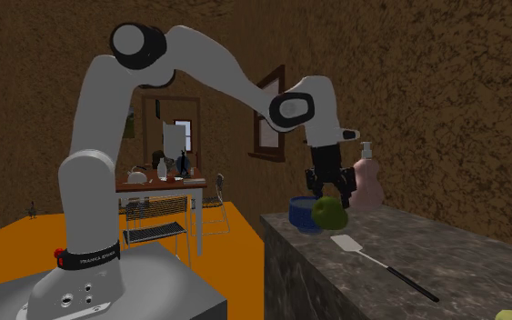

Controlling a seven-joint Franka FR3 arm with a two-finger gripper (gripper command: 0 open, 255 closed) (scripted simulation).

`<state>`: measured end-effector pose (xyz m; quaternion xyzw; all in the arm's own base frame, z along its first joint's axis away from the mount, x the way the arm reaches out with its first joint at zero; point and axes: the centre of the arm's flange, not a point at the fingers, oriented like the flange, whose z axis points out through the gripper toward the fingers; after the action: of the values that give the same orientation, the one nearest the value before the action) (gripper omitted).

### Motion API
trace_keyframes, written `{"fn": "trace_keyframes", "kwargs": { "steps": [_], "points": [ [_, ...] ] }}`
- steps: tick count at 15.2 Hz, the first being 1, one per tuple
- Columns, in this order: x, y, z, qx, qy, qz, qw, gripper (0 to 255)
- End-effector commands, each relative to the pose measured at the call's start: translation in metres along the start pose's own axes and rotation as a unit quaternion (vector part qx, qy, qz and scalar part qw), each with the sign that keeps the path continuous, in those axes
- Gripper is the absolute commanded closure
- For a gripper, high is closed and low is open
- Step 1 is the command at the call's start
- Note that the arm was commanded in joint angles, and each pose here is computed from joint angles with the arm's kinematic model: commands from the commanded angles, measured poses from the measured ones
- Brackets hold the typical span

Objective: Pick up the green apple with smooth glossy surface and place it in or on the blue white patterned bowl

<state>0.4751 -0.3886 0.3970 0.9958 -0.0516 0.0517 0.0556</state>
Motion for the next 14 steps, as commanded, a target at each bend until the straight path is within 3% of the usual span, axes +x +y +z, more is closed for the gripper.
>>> {"fn": "trace_keyframes", "kwargs": {
  "steps": [1, 14],
  "points": [
    [0.001, 0.001, -0.011, 0.0, 0.0, 0.0, 1.0, 255],
    [0.009, 0.008, -0.079, 0.0, 0.0, 0.0, 1.0, 255]
  ]
}}
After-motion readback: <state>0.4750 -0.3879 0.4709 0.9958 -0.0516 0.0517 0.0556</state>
